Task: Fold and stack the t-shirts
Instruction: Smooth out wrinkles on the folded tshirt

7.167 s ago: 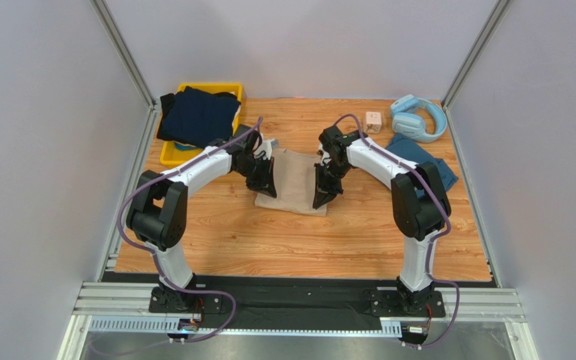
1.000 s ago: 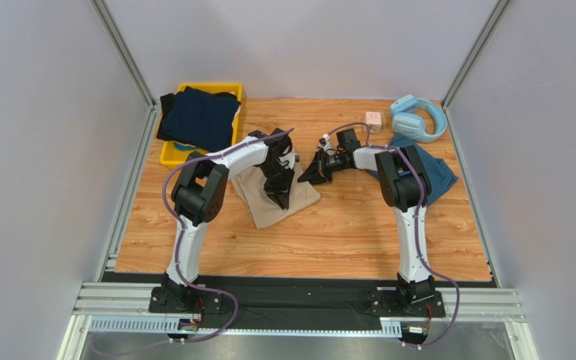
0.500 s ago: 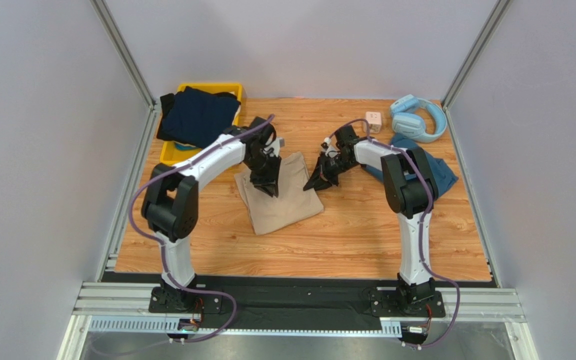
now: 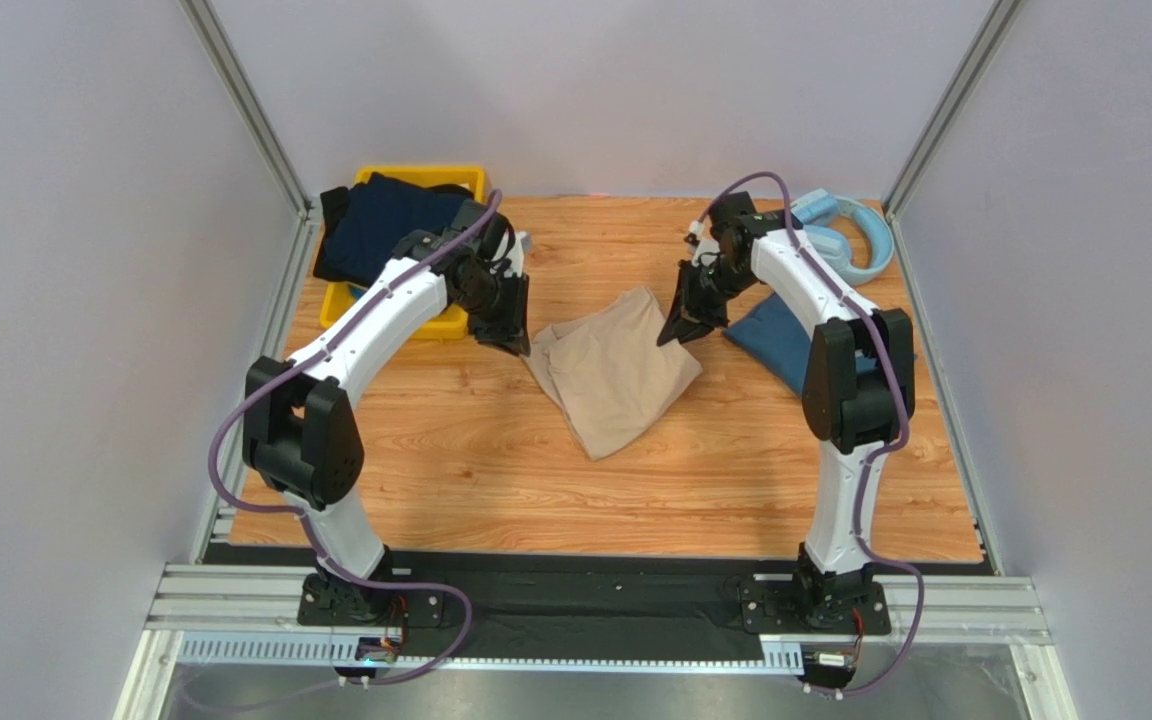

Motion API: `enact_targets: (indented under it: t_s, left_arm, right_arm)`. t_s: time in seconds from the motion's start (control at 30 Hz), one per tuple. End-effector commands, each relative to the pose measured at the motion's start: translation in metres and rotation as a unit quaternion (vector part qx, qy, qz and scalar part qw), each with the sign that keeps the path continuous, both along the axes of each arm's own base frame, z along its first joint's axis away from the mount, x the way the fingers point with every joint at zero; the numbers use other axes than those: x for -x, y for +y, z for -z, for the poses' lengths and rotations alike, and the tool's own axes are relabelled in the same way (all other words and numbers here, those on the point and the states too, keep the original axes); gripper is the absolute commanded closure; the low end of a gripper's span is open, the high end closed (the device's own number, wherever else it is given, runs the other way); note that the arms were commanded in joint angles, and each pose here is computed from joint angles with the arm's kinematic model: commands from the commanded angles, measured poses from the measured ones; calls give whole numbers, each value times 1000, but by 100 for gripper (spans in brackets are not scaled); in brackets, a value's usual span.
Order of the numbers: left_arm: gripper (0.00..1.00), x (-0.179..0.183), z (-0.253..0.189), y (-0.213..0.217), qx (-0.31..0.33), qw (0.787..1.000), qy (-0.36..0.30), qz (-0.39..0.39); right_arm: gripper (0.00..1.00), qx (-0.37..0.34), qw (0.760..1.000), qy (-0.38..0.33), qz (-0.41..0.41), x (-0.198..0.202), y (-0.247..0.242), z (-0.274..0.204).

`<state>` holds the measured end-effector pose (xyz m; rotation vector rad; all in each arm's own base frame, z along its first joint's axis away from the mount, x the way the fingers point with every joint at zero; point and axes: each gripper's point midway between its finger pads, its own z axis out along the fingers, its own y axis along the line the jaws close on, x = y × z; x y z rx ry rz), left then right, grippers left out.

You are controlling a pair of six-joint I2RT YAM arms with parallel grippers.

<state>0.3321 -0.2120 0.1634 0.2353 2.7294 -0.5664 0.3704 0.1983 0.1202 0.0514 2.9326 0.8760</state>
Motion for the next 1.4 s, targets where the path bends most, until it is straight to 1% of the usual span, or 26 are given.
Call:
enact_targets:
  t_s: [0.0, 0.1, 0.27, 0.33, 0.47, 0.67, 0.77, 0.8, 0.87, 0.9, 0.97, 1.03, 1.07, 1.2, 1.23, 1.27, 1.3, 1.33, 1.37]
  left_arm:
    - [72, 12, 4, 4, 3, 1000, 8, 9]
    - [73, 12, 10, 5, 1, 1000, 13, 17]
    - [73, 10, 9, -3, 20, 999, 15, 33]
    - [73, 11, 10, -6, 27, 999, 20, 38]
    - [73, 15, 18, -8, 31, 998, 36, 43]
    - [73, 22, 25, -5, 26, 998, 45, 45]
    - [73, 24, 30, -7, 32, 997, 53, 50]
    - [73, 24, 31, -8, 33, 997, 56, 50]
    - [72, 21, 31, -13, 44, 996, 56, 50]
    - [72, 19, 32, -15, 48, 996, 56, 50]
    - [72, 14, 35, -20, 51, 996, 58, 52]
    - [72, 5, 33, -25, 56, 996, 52, 56]
    - [72, 3, 38, -26, 50, 996, 58, 55]
    - [71, -12, 38, -33, 54, 995, 50, 62]
    - [71, -19, 34, -36, 57, 995, 41, 67]
    - [71, -22, 39, -40, 62, 994, 48, 72]
    - [71, -25, 40, -44, 66, 994, 48, 76]
    - [71, -34, 34, -49, 73, 993, 39, 79]
    - [71, -36, 43, -55, 79, 992, 53, 83]
  right_arm:
    - [100, 8, 999, 46, 9, 6, -21, 18]
    - [100, -8, 999, 53, 8, 3, -14, 26]
    - [100, -33, 997, 65, 18, -10, -3, 46]
    - [100, -37, 997, 61, 18, -17, 2, 50]
    - [100, -45, 998, 33, 7, -40, 13, 47]
    - [100, -44, 999, 29, 6, -52, 19, 62]
    - [86, -39, 998, 48, 7, -53, 20, 81]
    - [77, -38, 998, 50, 9, -53, 19, 83]
    - [75, -29, 999, 42, 9, -53, 17, 81]
    - [71, -30, 999, 29, 11, -57, 17, 77]
    - [68, -30, 999, 9, 14, -57, 16, 61]
    - [67, -33, 999, -11, 16, -61, 16, 47]
    - [66, -34, 999, -29, 18, -63, 15, 32]
    - [61, -33, 997, -66, 28, -66, 5, 1]
    - [59, -33, 997, -69, 33, -68, 0, -2]
    - [58, -34, 996, -71, 36, -70, -2, -4]
    - [55, -35, 996, -68, 38, -73, -4, 1]
    - [55, -39, 997, -60, 42, -75, -7, 5]
    - [55, -45, 997, -54, 42, -77, -8, 9]
